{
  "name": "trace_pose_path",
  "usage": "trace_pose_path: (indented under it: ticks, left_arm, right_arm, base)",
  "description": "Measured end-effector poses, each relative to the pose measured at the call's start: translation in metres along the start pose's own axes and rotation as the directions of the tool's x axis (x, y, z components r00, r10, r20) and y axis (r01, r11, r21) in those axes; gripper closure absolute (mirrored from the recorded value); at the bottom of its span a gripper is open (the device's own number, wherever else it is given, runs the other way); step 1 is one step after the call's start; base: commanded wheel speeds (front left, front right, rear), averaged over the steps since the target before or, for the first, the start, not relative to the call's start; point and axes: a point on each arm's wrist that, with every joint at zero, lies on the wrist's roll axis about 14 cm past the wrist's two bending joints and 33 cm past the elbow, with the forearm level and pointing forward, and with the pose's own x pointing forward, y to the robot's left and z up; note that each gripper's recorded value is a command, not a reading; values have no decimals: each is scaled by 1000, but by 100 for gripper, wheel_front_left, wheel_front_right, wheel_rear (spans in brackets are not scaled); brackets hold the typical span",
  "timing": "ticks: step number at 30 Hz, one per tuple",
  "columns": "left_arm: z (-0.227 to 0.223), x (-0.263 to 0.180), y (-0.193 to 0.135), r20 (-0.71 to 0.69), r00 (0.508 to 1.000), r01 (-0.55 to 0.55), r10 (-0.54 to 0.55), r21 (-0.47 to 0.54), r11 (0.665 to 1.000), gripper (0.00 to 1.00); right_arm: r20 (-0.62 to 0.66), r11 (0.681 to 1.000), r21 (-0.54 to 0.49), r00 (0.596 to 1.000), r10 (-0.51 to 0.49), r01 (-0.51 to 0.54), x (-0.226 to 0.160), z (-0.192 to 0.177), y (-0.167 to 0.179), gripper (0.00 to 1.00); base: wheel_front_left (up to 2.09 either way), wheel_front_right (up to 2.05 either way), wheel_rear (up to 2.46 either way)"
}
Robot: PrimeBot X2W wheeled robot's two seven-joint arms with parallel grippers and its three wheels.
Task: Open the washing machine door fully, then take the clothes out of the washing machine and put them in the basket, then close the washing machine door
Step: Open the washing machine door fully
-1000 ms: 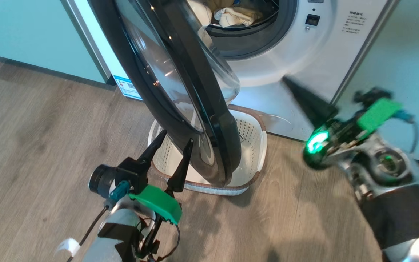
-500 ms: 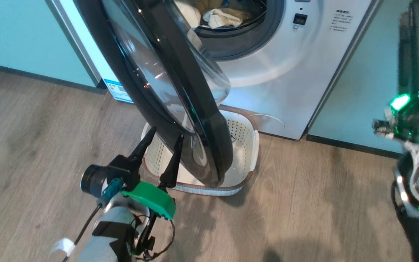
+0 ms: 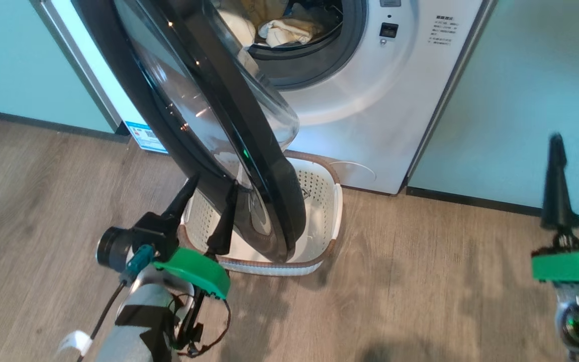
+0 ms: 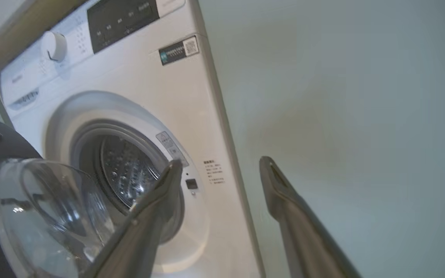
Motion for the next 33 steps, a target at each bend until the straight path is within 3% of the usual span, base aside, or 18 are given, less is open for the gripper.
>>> trace_pose_path:
  ticks: [6,13,24,33]
  left_arm:
    - [-4,-6,-2,-13,1000,6,-6,-6,1000,0]
    - [-1,-13,4,-7,1000,-16,16,-7,1000,0]
    - [-9,-36,2,-34,999,-19,19,-10,1000,0]
    - [-9,-41,0,-36,999,-17,17,-12,1000,0]
  right_arm:
    - [-91,984,-150,990,-106,91,-36,-19,-31,0]
    - [-246,965,-215,948,-202,150,-96,-53,-48,0]
    - [-267,956,-207,928,-261,210,-133,-49,-53,0]
    - [-250,954,-203,930,-268,220,-139,-43,-52,0]
  base:
    - [0,0,0]
    - [0,0,0]
    - [0,0,0]
    - [0,0,0]
